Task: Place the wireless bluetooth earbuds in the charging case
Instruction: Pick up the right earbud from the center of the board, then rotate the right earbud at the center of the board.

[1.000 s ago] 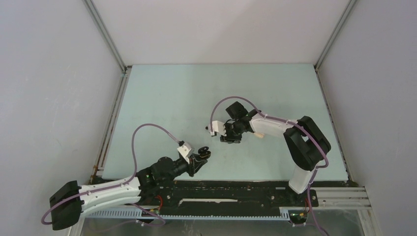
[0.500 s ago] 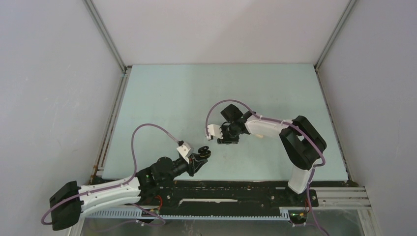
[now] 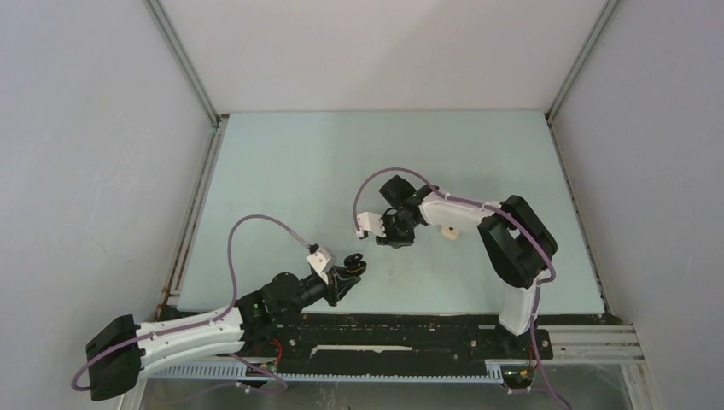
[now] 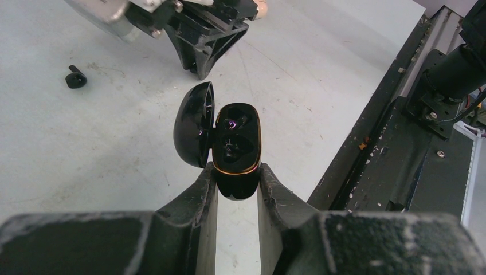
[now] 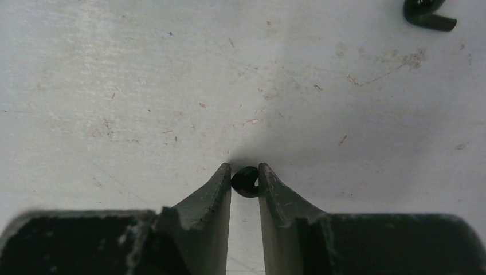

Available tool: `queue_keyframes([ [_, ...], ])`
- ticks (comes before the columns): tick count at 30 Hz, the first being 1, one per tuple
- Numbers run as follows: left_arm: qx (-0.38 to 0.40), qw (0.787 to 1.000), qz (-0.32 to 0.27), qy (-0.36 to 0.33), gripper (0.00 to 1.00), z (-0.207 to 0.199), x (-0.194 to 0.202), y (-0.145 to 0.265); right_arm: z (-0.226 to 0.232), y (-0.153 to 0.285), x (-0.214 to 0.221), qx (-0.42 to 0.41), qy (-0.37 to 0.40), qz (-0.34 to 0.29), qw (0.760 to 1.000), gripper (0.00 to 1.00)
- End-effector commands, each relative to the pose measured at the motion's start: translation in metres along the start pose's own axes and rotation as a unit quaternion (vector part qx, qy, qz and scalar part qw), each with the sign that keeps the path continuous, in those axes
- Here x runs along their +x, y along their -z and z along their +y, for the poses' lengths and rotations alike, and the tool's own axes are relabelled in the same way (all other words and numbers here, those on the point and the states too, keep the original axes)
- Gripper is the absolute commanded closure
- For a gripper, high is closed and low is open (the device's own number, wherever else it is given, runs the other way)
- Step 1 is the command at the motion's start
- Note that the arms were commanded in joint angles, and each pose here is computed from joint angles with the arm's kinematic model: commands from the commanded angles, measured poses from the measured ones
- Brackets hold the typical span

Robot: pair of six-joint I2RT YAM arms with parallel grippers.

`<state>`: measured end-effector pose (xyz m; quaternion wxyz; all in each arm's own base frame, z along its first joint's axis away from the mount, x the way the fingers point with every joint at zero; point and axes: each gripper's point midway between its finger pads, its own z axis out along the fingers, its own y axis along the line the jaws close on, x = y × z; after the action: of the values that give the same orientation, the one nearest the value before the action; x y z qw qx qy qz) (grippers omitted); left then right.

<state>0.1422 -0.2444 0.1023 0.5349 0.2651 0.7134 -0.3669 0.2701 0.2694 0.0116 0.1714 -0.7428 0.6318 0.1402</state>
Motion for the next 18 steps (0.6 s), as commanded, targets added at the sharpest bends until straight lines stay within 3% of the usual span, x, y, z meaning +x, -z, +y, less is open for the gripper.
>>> queue_keyframes([
  [1, 0.014, 0.999, -0.036, 0.011, 0.99, -0.008, -0.025, -0.003, -0.006, 0.008, -0.002, -0.017, -0.063, -0.009, 0.998, 0.77],
  [4, 0.014, 0.999, -0.035, 0.012, 0.99, -0.008, -0.024, -0.002, -0.012, 0.025, -0.019, -0.041, -0.141, -0.060, 0.987, 0.80],
  [9, 0.012, 0.999, -0.036, 0.013, 0.99, -0.008, -0.024, -0.003, -0.018, 0.052, -0.035, -0.107, -0.280, -0.144, 0.943, 0.81],
  [14, 0.011, 0.999, -0.030, 0.012, 0.99, -0.008, -0.024, -0.005, -0.014, 0.056, -0.047, -0.157, -0.355, -0.172, 0.905, 0.79],
  [18, 0.012, 1.000, -0.023, 0.013, 0.99, -0.010, -0.024, -0.007, -0.015, 0.055, -0.049, -0.167, -0.393, -0.169, 0.888, 0.81],
])
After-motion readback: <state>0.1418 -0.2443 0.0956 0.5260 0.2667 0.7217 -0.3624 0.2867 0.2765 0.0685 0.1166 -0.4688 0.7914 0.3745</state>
